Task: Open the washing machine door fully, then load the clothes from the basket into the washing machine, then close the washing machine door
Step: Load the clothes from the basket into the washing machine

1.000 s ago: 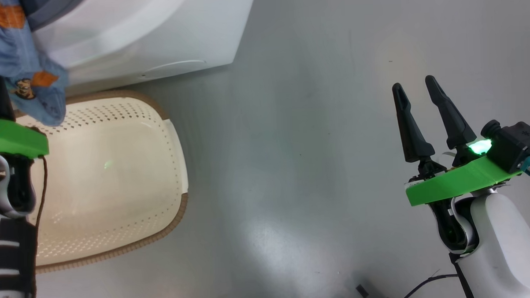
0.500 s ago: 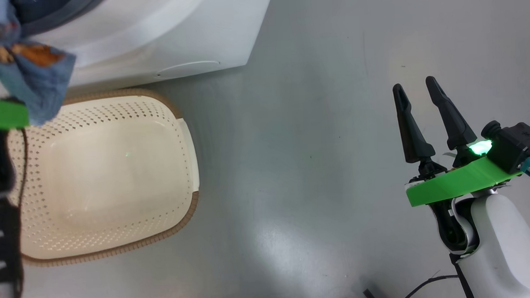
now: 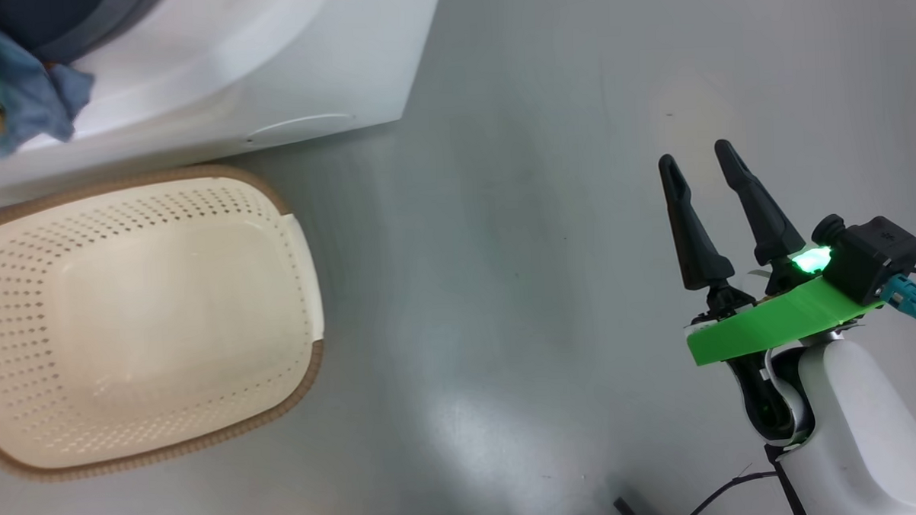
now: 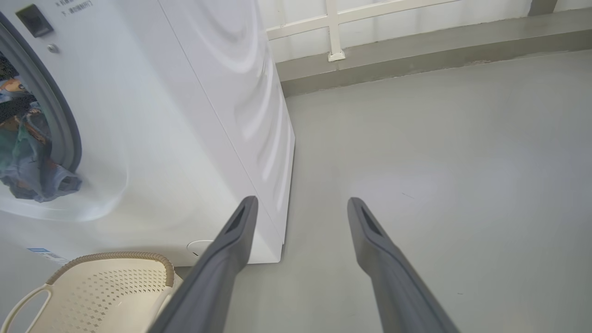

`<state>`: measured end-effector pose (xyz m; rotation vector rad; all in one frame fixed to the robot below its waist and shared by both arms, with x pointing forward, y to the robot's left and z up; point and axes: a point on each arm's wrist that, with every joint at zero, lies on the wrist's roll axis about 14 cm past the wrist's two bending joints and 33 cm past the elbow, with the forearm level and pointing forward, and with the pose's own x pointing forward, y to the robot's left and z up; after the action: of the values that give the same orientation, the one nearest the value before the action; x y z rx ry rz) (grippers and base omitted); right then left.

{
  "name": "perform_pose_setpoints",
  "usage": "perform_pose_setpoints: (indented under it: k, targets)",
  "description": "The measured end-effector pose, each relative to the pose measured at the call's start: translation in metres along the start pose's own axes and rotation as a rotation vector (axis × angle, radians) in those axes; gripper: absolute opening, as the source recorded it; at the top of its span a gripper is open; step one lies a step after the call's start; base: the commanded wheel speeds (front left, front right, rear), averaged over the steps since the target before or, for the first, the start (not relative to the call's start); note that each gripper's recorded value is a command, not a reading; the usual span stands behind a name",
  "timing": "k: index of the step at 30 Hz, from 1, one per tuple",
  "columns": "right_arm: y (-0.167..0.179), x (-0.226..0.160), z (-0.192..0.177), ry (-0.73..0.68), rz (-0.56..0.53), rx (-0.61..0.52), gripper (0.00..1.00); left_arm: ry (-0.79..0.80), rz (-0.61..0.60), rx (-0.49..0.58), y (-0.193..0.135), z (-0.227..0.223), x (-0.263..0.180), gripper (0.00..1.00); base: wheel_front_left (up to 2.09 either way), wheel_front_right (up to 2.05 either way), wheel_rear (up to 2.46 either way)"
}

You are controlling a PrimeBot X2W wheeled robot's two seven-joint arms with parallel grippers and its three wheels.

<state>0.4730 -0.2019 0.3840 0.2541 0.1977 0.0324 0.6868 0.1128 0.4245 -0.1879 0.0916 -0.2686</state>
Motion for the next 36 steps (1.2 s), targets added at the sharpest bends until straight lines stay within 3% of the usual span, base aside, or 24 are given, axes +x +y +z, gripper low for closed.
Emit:
perform_pose_setpoints:
  k: [5,10,13,20,23,24,26,27,28,29,36]
  targets:
    - [-0.007,-0.005,0.001,0.003,-0.021,-0.004,1.00,-0.037,-0.003,0.041,0.001,0.024,0.024,0.00,0.00,0.00,0.00]
    - [-0.013,-0.006,-0.004,0.014,-0.039,-0.007,1.00,-0.250,-0.011,0.062,-0.004,0.096,0.044,0.00,0.00,0.00,0.00]
    - [-0.013,-0.007,-0.008,0.022,-0.047,0.003,1.00,-0.317,-0.003,0.075,-0.003,0.110,0.045,0.00,0.00,0.00,0.00]
    - [-0.012,-0.004,-0.006,0.017,-0.046,0.002,1.00,-0.063,0.015,0.049,0.000,0.007,0.033,0.00,0.00,0.00,0.00]
    - [-0.011,-0.003,-0.006,0.015,-0.042,0.003,1.00,0.002,0.024,0.059,0.006,-0.011,0.029,0.00,0.00,0.00,0.00]
    - [-0.011,-0.003,-0.006,0.014,-0.041,0.003,1.00,0.018,0.030,0.062,0.008,-0.015,0.028,0.05,0.00,0.00,0.00]
    - [-0.010,-0.003,-0.005,0.012,-0.039,0.004,1.00,0.056,0.038,0.074,0.011,-0.022,0.026,0.36,0.00,0.00,0.00]
    - [-0.009,-0.003,-0.004,0.010,-0.038,0.004,1.00,0.075,0.040,0.081,0.012,-0.025,0.025,0.60,0.00,0.00,0.00]
    - [-0.009,-0.003,-0.003,0.007,-0.036,0.004,1.00,0.097,0.047,0.081,0.014,-0.028,0.024,0.95,0.00,0.00,0.00]
    - [-0.008,-0.002,-0.002,0.006,-0.034,0.005,1.00,0.118,0.048,0.084,0.014,-0.031,0.023,1.00,0.00,0.00,0.00]
    - [-0.003,-0.001,0.003,-0.009,-0.021,0.009,1.00,0.133,0.049,0.068,0.012,-0.026,0.019,1.00,0.00,0.00,0.00]
